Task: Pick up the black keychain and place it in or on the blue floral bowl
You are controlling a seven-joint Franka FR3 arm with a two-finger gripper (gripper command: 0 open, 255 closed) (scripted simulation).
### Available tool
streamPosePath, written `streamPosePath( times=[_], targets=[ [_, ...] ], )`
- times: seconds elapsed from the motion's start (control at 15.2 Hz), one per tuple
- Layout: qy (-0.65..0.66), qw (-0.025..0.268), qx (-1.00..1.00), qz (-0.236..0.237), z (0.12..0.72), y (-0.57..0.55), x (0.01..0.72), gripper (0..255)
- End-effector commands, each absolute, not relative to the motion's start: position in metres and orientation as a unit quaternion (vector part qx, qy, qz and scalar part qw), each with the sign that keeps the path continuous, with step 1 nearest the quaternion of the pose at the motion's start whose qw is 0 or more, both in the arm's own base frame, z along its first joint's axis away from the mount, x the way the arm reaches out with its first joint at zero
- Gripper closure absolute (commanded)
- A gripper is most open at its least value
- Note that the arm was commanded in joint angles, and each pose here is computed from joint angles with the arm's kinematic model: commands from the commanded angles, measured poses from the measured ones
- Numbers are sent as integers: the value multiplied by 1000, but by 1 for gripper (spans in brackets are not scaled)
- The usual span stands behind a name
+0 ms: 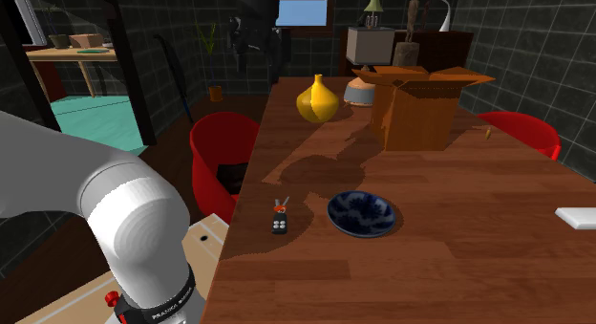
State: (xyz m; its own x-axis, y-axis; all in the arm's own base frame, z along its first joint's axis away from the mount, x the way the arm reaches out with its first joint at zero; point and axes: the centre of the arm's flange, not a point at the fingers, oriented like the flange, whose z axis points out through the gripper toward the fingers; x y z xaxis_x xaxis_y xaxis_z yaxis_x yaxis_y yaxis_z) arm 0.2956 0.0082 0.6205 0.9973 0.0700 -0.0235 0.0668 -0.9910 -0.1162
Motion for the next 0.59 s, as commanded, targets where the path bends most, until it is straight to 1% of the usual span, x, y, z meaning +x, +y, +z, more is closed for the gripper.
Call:
streamPosePath(
  times=[0.0, 0.53],
  targets=[
    [-34, 58, -998, 14, 621, 8, 296, 0],
    [-112, 35, -993, 22, 519, -10, 290, 0]
  ],
)
